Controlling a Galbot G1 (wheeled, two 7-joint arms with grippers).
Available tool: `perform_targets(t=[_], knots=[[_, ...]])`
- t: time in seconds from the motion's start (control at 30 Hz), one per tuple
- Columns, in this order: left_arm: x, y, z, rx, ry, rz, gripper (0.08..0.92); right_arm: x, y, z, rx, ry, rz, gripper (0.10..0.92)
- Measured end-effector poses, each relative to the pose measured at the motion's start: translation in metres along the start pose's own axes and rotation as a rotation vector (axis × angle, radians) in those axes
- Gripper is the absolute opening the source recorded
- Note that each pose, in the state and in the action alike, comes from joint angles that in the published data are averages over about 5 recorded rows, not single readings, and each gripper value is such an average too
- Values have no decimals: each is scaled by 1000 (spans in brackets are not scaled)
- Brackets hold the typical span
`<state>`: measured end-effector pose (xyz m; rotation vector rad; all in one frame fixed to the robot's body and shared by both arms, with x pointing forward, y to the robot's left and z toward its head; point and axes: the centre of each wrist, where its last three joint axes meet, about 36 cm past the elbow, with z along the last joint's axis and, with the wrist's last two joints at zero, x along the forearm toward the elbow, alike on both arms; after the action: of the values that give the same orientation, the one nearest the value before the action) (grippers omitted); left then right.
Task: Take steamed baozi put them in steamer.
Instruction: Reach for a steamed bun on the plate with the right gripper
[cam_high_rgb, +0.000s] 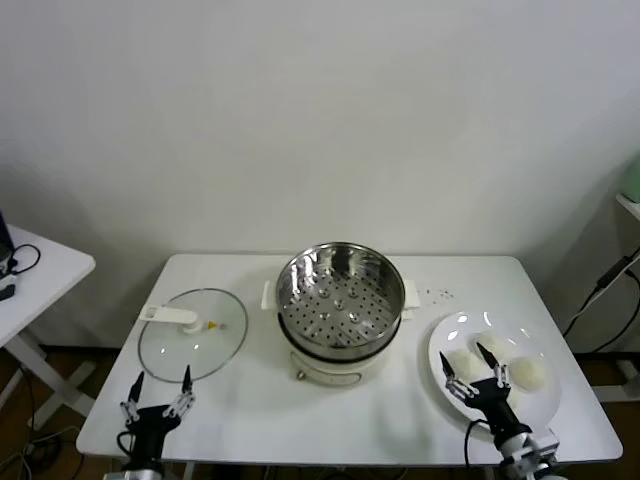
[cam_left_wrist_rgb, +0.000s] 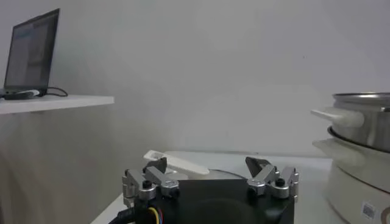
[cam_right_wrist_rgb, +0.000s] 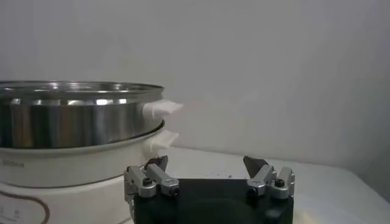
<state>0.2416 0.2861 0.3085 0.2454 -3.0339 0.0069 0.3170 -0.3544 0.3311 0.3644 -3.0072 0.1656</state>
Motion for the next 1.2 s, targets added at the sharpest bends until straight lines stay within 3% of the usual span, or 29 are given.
perform_targets(t=[0.37,0.57,0.97,1.2], knots=[[-3,-1,-2,6,-9,8,823,-57,-59,-38,144,13,-84,823],[-7,-2,-4,5,-15,15,823,-90,-105,-66,256,63,-206,823],[-13,2,-5,-4,-18,15,823,-155,-194,-144,529,308,-556,823],[-15,4,-7,-8,-20,14,823,-182,-216,-187,677,479,-735,823]])
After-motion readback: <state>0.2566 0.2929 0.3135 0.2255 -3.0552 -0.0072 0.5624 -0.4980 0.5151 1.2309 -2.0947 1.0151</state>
